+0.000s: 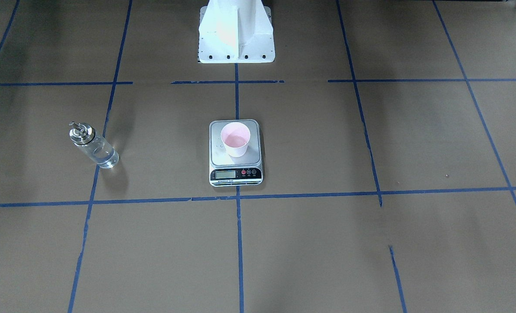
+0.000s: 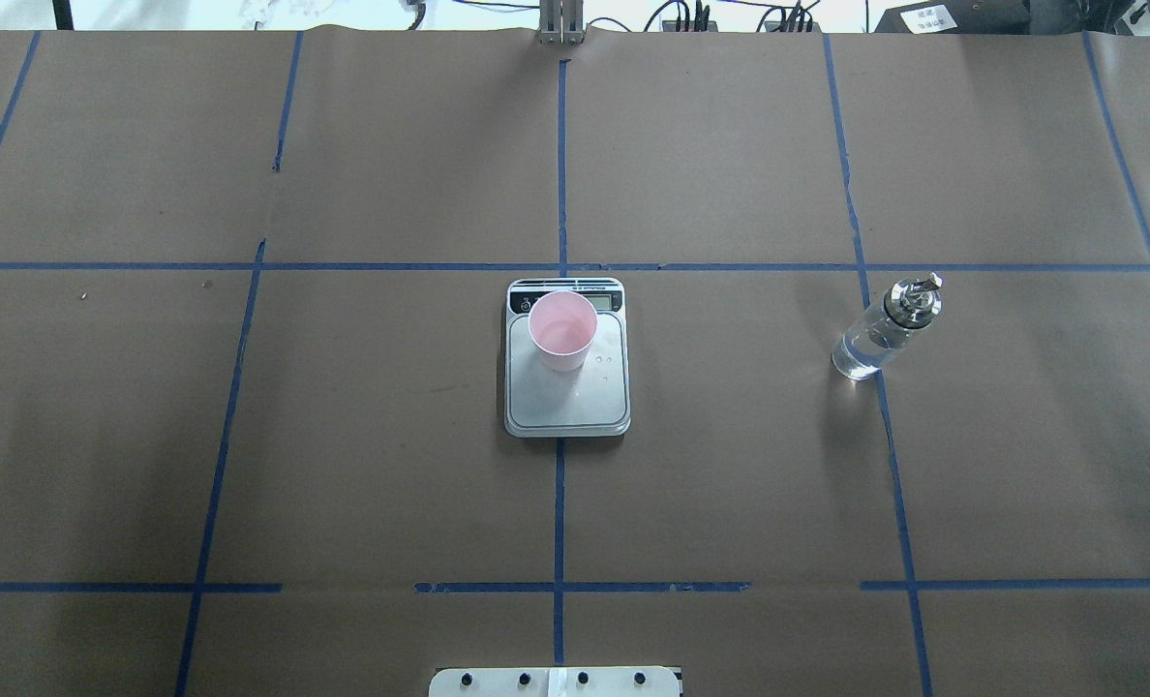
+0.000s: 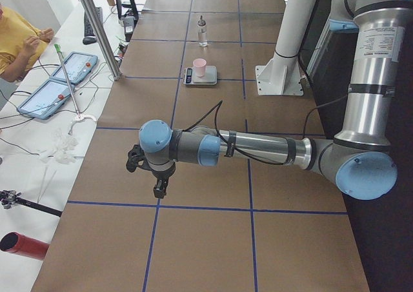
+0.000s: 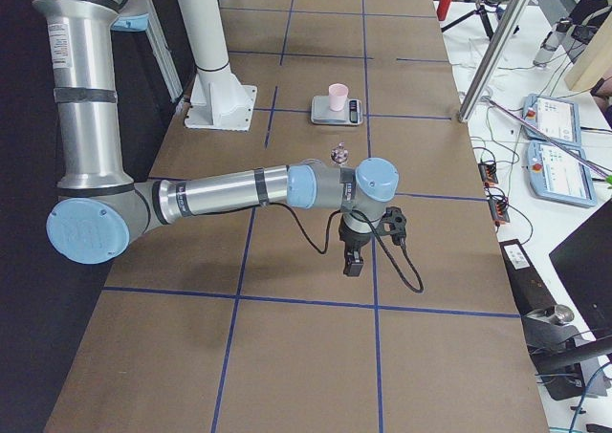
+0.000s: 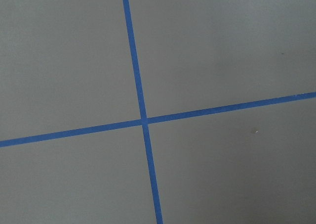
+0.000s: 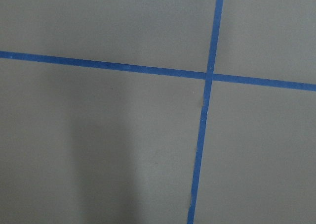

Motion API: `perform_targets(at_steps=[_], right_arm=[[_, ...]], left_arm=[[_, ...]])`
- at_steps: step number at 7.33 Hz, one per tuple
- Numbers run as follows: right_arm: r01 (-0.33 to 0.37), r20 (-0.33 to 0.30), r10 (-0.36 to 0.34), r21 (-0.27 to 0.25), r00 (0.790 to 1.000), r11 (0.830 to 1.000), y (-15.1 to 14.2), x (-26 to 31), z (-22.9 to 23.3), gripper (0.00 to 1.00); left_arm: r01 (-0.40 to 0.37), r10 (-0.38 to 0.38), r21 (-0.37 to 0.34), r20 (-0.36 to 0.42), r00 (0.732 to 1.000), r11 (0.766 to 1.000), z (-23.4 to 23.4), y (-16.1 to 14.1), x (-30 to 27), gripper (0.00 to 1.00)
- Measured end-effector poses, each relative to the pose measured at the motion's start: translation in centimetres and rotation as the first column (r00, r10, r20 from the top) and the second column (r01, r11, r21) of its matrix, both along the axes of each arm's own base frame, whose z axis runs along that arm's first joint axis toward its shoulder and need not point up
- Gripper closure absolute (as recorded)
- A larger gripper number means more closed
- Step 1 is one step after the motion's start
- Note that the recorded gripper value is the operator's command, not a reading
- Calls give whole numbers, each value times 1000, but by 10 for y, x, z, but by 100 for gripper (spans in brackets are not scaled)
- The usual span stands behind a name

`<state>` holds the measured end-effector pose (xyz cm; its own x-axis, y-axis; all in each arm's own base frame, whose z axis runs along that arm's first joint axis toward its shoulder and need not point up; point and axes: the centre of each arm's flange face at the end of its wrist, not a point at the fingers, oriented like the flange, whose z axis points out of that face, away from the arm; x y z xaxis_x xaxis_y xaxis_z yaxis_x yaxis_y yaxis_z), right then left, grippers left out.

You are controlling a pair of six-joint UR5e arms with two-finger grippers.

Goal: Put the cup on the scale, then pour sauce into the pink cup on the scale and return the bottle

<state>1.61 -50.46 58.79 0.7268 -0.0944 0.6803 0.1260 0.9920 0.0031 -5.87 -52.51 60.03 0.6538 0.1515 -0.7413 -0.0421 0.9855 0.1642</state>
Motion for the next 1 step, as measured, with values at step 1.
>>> perform_targets(at_steps=[1], right_arm=[[0,3,0,-6,1000,1000,-1,0,4,0]], left_arm=[[0,0,-1,-1,1000,1000,-1,-1,0,0]])
